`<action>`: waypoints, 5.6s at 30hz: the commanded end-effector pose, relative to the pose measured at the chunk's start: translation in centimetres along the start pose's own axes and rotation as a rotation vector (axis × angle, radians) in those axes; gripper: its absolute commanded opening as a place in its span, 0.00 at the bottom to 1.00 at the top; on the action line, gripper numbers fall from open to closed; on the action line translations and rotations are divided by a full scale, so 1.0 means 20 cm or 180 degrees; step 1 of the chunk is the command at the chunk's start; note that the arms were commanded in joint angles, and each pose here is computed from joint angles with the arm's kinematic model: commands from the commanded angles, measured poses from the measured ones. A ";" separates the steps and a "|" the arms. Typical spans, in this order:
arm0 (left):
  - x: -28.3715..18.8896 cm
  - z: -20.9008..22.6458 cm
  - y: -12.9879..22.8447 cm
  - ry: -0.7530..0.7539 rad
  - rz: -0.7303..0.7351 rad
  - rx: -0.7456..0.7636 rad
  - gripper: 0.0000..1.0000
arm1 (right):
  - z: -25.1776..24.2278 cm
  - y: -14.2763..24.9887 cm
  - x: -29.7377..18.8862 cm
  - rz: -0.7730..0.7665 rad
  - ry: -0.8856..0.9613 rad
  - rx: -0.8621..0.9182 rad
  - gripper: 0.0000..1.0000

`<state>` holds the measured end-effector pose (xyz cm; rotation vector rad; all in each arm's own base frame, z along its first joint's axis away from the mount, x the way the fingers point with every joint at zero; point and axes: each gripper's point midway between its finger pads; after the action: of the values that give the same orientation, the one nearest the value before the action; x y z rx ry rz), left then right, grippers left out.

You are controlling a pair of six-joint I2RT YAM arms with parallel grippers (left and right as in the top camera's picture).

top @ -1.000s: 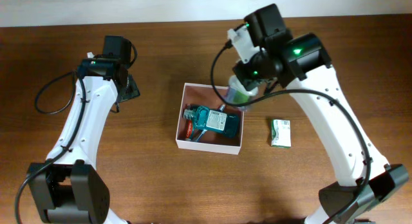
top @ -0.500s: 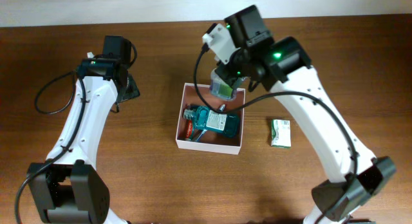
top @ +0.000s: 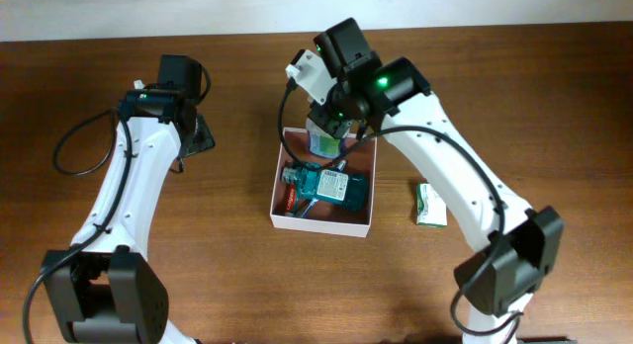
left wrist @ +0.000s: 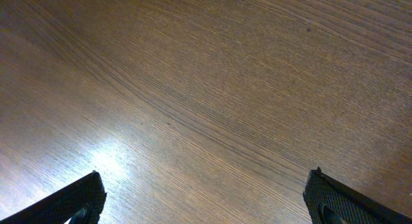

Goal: Pack container
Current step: 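Lift the soap bottle and carry it over the box, then lower the soap bottle upright into the box and open the right gripper, then move the right gripper to the green Dettol soap bar and grasp it, then lift the Dettol bar and carry it over the box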

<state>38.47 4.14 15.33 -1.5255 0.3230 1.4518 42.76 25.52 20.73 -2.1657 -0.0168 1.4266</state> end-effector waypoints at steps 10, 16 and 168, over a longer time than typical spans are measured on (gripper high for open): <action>-0.03 0.02 -0.02 -0.0004 -0.0070 -0.0025 0.99 | 0.00 -0.09 0.09 -0.0147 -0.0013 -0.0061 0.09; -0.03 0.02 -0.03 -0.0004 -0.0071 -0.0025 0.99 | 0.01 -0.06 0.17 -0.0062 -0.0073 -0.0136 0.09; -0.03 0.02 -0.03 -0.0003 -0.0072 -0.0026 0.99 | -0.12 1.20 0.02 0.1512 0.0039 0.3364 0.21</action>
<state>38.48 4.15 15.34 -1.5258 0.3222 1.4517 36.89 3.50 7.88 -1.2761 1.1226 1.2476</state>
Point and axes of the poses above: each gripper's point midway between its finger pads, its own x axis out along the fingers, its own z axis along the line the jaws close on, y = z × x, and after that the axes turned 12 degrees about -x, right-handed
